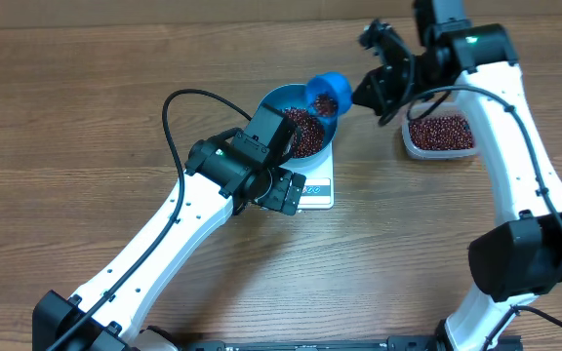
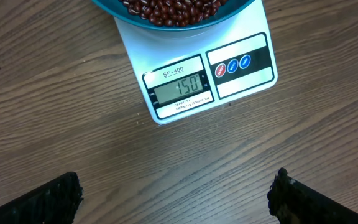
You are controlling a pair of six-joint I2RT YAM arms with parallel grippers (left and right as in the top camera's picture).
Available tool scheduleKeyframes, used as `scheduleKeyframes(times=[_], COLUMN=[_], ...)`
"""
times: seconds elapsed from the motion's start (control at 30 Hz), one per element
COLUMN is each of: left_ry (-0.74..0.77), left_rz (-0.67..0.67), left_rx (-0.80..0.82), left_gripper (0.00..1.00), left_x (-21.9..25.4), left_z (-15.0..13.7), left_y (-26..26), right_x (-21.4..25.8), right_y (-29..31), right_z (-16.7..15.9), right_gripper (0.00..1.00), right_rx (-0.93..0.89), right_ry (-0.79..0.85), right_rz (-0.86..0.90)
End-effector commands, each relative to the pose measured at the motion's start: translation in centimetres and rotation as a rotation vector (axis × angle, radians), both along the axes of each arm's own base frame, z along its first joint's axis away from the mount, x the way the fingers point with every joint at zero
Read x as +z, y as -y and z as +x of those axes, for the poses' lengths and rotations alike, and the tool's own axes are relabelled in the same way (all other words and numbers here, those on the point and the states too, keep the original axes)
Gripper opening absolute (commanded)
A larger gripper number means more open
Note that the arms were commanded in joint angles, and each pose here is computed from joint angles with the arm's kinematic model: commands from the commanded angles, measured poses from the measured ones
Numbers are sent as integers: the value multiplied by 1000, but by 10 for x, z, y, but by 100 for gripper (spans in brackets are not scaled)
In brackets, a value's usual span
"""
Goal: Scoop item into bowl and weigh 150g on scale
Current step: 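Move the scoop right back over the bean tub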
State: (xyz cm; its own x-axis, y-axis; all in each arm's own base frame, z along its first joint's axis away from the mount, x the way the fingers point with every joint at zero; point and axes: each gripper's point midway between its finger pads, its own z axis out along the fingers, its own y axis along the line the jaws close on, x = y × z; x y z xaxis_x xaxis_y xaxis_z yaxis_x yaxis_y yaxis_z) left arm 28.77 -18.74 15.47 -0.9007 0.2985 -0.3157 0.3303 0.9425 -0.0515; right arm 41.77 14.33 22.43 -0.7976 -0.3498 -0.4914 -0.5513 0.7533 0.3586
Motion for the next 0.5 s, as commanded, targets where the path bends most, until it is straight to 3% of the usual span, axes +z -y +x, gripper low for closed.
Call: scheduleKeyframes(times=[0.0,0.17,0.47], left_ry=[22,22,22], left_rz=[-24,-24,-24], left_rx=[5,5,5], left_gripper=[100,100,100], left_x=[10,10,10], left_z=[0,0,1], left_y=[0,0,0], right_x=[37,45,36], right_y=[12,50,135], right_z=[0,5,-5], right_gripper=[4,4,4], right_rx=[-18,-100,-321], right_ry=[60,45,-48], right_rz=[104,193,188])
